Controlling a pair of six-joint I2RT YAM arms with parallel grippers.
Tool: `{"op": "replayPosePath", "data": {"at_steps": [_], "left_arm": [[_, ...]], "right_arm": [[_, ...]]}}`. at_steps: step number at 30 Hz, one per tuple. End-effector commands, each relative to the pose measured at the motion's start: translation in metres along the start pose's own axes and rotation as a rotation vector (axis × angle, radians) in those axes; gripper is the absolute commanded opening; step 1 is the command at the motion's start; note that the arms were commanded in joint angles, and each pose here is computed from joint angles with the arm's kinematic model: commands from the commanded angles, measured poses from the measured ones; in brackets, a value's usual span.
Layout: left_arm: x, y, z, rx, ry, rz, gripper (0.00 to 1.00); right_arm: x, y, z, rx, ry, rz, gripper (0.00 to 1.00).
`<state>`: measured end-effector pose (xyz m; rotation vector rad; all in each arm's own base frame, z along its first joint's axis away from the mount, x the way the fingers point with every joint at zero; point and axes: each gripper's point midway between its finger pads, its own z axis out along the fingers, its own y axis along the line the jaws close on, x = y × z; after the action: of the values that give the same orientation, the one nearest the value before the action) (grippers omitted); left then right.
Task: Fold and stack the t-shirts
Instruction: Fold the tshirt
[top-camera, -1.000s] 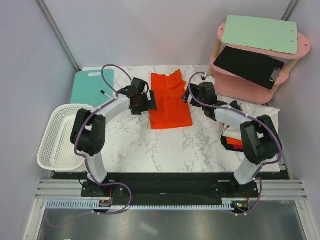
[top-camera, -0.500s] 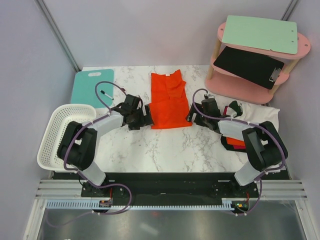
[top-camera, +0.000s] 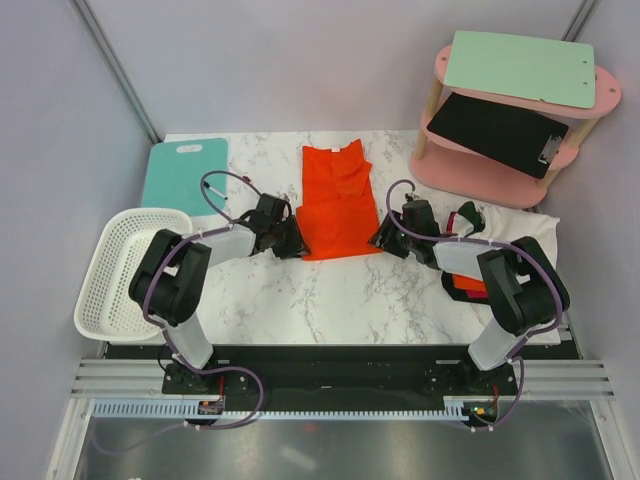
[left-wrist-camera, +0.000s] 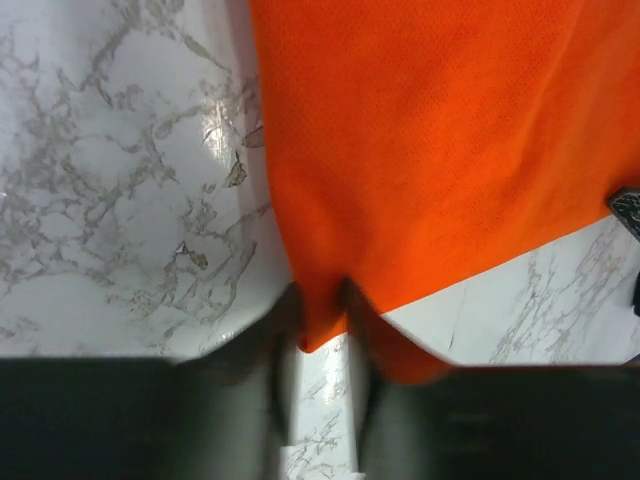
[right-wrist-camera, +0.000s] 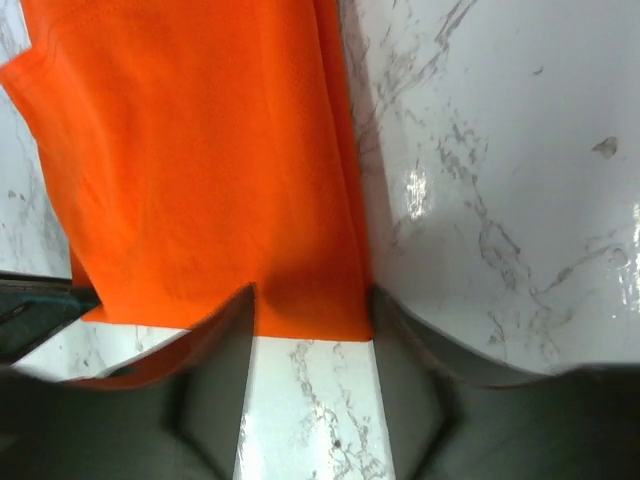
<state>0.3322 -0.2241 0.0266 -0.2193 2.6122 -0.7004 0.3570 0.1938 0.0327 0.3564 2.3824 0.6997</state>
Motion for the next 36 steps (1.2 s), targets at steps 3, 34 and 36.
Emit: {"op": "replayPosePath", "data": {"at_steps": [3, 34, 36], "left_arm": [[0.001, -0.01, 0.005, 0.043, 0.006, -0.001, 0.02], [-0.032, -0.09, -0.114, 0.106, -0.066, 0.142, 0.02], [-0.05, -0.097, -0.117, 0.105, -0.1, 0.152, 0.02]], "right_arm": [[0.031, 0.007, -0.002, -0.079, 0.098, 0.06, 0.13], [-0.036, 0.085, -0.118, -0.137, -0.171, -0.232, 0.0], [-0.055, 0.093, -0.113, -0.12, -0.205, -0.245, 0.0]]}}
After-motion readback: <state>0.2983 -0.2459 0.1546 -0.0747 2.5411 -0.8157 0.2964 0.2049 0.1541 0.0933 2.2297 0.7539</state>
